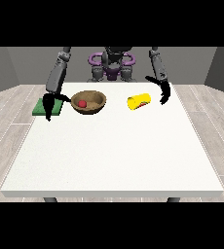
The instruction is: Pick the cup and pour the ball into the bowl, then pick the bowl and place it on the pad
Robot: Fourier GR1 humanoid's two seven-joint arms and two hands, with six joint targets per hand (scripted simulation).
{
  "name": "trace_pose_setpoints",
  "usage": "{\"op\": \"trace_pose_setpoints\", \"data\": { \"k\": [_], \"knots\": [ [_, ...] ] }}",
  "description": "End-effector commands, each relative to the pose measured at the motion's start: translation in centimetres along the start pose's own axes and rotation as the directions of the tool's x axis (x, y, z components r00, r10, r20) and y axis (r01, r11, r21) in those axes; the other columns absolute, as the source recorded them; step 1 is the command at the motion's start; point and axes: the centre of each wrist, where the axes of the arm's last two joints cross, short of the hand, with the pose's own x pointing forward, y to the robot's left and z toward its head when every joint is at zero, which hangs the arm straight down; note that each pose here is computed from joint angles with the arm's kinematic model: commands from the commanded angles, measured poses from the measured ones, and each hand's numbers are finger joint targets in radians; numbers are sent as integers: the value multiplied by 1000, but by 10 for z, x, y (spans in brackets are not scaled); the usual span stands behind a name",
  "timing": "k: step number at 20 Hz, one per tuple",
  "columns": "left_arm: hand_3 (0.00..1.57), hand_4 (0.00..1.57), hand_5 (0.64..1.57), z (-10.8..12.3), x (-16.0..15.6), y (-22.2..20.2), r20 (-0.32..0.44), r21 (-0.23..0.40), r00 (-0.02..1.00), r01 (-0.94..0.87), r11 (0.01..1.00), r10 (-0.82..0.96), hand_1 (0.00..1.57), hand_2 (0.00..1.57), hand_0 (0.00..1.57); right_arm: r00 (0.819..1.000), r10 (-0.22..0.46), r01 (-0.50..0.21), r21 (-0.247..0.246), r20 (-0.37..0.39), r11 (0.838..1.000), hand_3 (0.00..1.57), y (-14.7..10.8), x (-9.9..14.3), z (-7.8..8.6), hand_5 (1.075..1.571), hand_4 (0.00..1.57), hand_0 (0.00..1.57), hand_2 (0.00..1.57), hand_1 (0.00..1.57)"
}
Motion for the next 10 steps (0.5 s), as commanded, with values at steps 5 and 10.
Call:
{"op": "trace_pose_setpoints", "data": {
  "k": [5,10],
  "knots": [
    [0,0,687,34,-19,-6,-120,15,991,-49,999,51,0,0,0,972,-120,125,13,-203,992,0,44,-40,17,1571,0,0,0,0],
    [0,0,664,89,-57,2,-311,92,948,-45,995,72,0,0,0,943,-70,99,73,-326,992,0,92,-34,-6,1570,0,0,0,0]
  ]
}}
